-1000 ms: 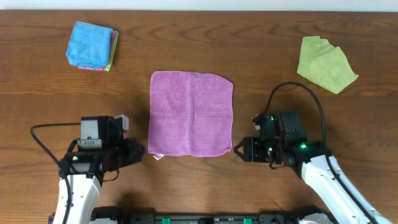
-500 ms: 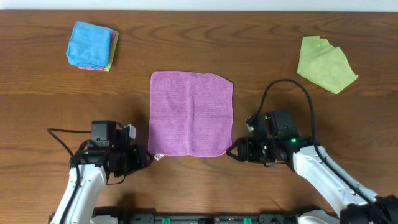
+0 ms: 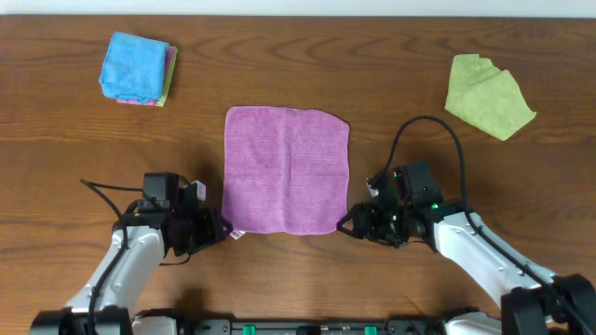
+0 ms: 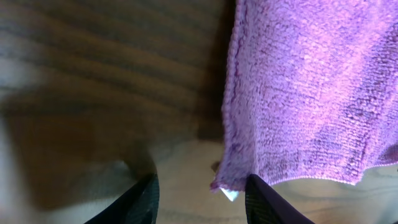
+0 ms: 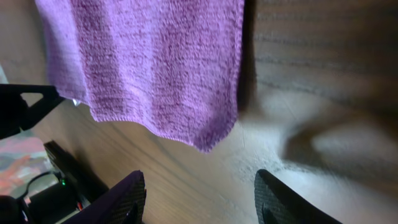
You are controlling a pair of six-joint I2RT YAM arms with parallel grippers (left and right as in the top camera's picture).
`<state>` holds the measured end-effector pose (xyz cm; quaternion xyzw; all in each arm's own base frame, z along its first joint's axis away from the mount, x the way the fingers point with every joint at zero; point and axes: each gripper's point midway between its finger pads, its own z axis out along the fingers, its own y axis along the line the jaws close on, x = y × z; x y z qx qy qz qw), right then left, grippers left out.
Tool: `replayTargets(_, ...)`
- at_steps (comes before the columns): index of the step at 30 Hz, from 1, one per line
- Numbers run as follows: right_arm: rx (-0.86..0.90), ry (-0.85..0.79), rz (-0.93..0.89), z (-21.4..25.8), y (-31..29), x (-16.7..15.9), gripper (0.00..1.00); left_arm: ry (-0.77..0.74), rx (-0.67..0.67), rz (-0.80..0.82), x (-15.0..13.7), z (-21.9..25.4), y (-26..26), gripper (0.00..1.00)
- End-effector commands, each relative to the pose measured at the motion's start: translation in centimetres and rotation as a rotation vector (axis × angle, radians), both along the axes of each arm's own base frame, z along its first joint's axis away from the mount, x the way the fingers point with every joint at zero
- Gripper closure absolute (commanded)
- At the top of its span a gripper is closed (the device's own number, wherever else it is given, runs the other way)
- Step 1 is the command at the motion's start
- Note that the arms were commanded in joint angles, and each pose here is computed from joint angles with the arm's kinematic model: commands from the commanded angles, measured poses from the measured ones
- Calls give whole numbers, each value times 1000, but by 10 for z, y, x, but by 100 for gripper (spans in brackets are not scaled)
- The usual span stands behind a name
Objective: Fold the cloth
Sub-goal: 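Grasp the purple cloth's bottom left and right corners with both grippers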
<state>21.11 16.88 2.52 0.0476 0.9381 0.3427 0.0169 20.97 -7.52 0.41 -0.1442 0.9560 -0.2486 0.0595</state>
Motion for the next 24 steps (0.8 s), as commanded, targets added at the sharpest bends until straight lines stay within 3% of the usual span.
replayTargets(1,20,48,-37,-5,0,-1,43,5,11,-1,1,-6,3,54)
replayTargets(24,3,87,-122,-23,0,14,56,-27,4,37,14,-4,3,55)
